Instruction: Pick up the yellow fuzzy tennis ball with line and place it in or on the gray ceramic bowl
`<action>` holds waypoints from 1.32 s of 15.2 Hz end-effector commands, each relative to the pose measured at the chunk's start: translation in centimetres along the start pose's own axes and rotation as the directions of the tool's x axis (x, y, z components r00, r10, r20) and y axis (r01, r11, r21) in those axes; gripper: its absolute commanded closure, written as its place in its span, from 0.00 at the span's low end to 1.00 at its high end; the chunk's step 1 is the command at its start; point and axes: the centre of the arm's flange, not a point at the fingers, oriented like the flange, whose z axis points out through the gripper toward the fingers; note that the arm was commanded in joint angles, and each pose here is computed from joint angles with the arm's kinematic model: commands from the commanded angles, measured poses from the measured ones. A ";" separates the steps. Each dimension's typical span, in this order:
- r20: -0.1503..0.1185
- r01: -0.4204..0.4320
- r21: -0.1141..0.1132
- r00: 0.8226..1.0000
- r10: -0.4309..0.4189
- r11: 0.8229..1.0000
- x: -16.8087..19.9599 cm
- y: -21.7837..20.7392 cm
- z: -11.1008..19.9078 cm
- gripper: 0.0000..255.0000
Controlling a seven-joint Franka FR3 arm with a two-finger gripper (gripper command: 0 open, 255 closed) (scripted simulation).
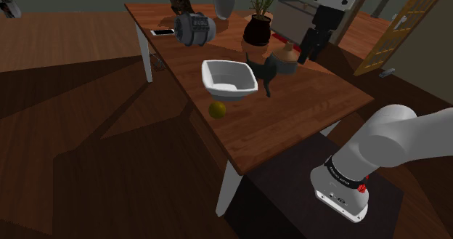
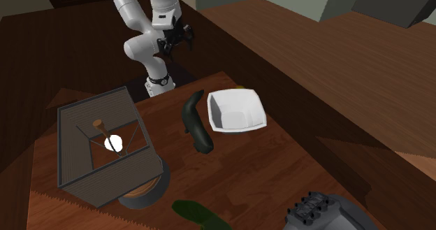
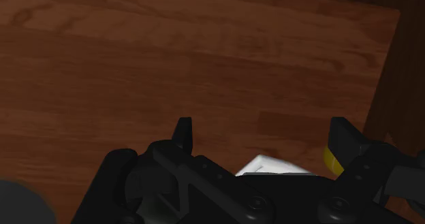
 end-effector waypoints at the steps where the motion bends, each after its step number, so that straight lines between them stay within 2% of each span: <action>1: 0.000 0.000 0.000 1.000 0.000 1.000 0.0 0.0 0.0 0.00; 10: -0.057 -0.087 -0.012 0.995 0.086 0.996 4.2 -7.5 7.9 0.00; 20: -0.121 -0.182 -0.018 0.976 0.179 0.983 10.0 -15.3 16.6 0.00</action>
